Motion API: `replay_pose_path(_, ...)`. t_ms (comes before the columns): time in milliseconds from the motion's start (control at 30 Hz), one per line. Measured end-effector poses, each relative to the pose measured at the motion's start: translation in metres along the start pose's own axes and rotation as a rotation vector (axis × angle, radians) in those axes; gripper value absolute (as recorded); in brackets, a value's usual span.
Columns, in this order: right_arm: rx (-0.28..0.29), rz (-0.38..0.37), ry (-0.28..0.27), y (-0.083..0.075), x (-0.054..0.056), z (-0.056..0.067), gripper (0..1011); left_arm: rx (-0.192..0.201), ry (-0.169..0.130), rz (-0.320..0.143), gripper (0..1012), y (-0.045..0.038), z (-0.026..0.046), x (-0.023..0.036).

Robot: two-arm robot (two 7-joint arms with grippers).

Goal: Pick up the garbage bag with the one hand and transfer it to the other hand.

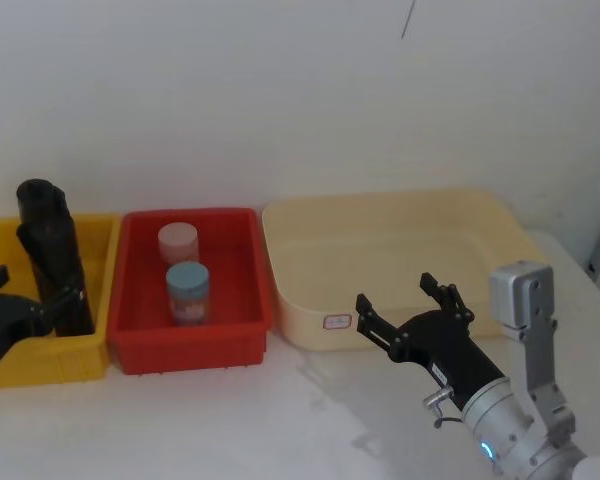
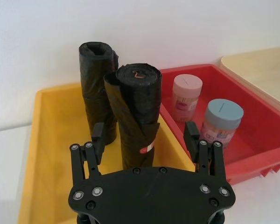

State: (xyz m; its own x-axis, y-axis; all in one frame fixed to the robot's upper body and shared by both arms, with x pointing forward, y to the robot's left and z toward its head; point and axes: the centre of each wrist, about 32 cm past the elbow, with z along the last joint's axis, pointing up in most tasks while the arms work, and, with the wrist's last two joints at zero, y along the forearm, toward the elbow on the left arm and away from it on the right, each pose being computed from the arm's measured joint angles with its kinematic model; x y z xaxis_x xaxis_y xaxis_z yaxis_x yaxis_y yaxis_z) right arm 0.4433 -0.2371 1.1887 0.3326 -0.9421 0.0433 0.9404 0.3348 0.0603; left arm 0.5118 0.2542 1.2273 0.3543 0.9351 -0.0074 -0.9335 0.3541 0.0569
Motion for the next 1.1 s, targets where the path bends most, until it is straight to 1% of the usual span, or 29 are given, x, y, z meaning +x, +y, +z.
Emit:
replay_pose_path(33,0.0,0.0,0.0,0.0,0.0,0.0,1000,-0.001,-0.001,-0.002,1000,-0.0021,0.001,0.0003)
replay_pose_path(100,0.0,0.0,0.0,0.0,0.0,0.0,1000,0.004,-0.004,-0.004,1000,-0.0056,0.0002,0.0009)
replay_pose_path(133,0.0,0.0,0.0,0.0,0.0,0.0,1000,0.006,-0.006,-0.005,1000,-0.0091,0.0004,0.0014)
replay_pose_path(200,0.0,0.0,0.0,0.0,0.0,0.0,1000,0.008,-0.009,-0.006,1001,-0.0132,0.0005,0.0023)
replay_pose_path(233,0.0,0.0,0.0,0.0,0.0,0.0,1000,0.01,-0.012,-0.006,1001,-0.017,0.0006,0.0031)
replay_pose_path(267,0.0,0.0,0.0,0.0,0.0,0.0,1000,0.011,-0.013,-0.007,1001,-0.0187,0.0007,0.0034)
replay_pose_path(333,0.0,0.0,0.0,0.0,0.0,0.0,1001,0.014,-0.018,-0.009,1001,-0.0268,0.0012,0.0049)
replay_pose_path(367,0.0,0.0,0.0,0.0,0.0,0.0,1000,0.014,-0.018,-0.009,1001,-0.0268,0.0012,0.0049)
replay_pose_path(400,0.0,0.0,0.0,0.0,0.0,0.0,1000,0.015,-0.019,-0.012,1001,-0.0286,0.0013,0.0051)
replay_pose_path(433,0.0,0.0,0.0,0.0,0.0,0.0,1000,0.016,-0.021,-0.014,1001,-0.033,0.0016,0.0057)
replay_pose_path(500,0.0,0.0,0.0,0.0,0.0,0.0,1000,0.017,-0.023,-0.017,1000,-0.0368,0.0018,0.0058)
replay_pose_path(533,0.0,0.0,0.0,0.0,0.0,0.0,1000,0.019,-0.027,-0.02,1001,-0.0406,0.0019,0.0059)
replay_pose_path(567,0.0,0.0,0.0,0.0,0.0,0.0,1000,0.019,-0.029,-0.022,1000,-0.0424,0.002,0.006)
replay_pose_path(600,0.0,0.0,0.0,0.0,0.0,0.0,1000,0.02,-0.031,-0.024,1000,-0.0465,0.0023,0.0056)
replay_pose_path(700,0.0,0.0,0.0,0.0,0.0,0.0,1000,0.021,-0.036,-0.027,1001,-0.0513,0.0024,0.0054)
replay_pose_path(733,0.0,0.0,0.0,0.0,0.0,0.0,1000,0.021,-0.038,-0.029,1000,-0.0547,0.0026,0.0048)
replay_pose_path(800,0.0,0.0,0.0,0.0,0.0,0.0,1000,0.021,-0.041,-0.031,1000,-0.0582,0.0027,0.0047)
replay_pose_path(967,0.0,0.0,0.0,0.0,0.0,0.0,1000,0.021,-0.046,-0.035,997,-0.0641,0.0032,0.0039)
replay_pose_path(1100,0.0,0.0,0.0,0.0,0.0,0.0,1000,0.022,-0.049,-0.038,927,-0.0681,0.0034,0.0035)
